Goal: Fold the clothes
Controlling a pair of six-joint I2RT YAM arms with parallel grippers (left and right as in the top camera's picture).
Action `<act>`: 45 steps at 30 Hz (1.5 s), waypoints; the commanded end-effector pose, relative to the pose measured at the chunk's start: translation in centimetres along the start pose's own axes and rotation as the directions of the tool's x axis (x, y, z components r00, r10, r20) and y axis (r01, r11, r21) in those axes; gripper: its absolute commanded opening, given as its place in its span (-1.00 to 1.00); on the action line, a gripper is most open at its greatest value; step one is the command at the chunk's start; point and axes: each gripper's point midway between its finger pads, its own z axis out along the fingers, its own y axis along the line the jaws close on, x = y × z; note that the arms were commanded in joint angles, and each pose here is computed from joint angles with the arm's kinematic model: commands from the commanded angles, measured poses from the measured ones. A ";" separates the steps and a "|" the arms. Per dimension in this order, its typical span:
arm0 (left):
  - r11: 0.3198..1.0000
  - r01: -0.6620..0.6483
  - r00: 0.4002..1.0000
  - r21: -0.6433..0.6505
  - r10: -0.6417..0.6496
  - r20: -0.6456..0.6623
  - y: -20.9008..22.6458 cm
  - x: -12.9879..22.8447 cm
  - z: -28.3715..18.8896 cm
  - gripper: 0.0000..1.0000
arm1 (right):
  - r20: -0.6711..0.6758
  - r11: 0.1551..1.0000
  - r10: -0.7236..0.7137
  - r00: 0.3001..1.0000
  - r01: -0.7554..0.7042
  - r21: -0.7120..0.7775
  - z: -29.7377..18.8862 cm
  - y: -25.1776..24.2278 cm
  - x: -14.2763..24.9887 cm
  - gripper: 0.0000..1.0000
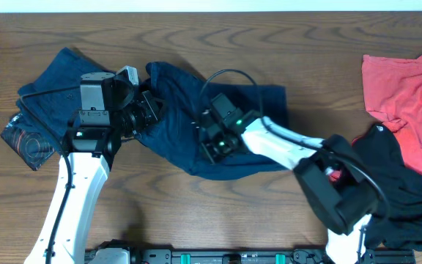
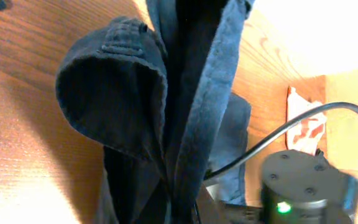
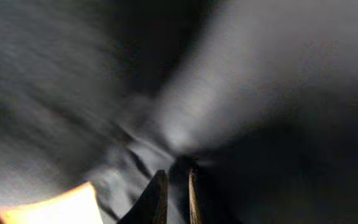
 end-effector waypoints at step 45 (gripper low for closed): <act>0.965 0.044 0.992 0.260 -0.010 -0.130 -14.8 9.9 11.9 -0.88 | -0.044 0.863 0.405 0.913 -0.366 0.349 -4.4 -14.2 11.9 -0.81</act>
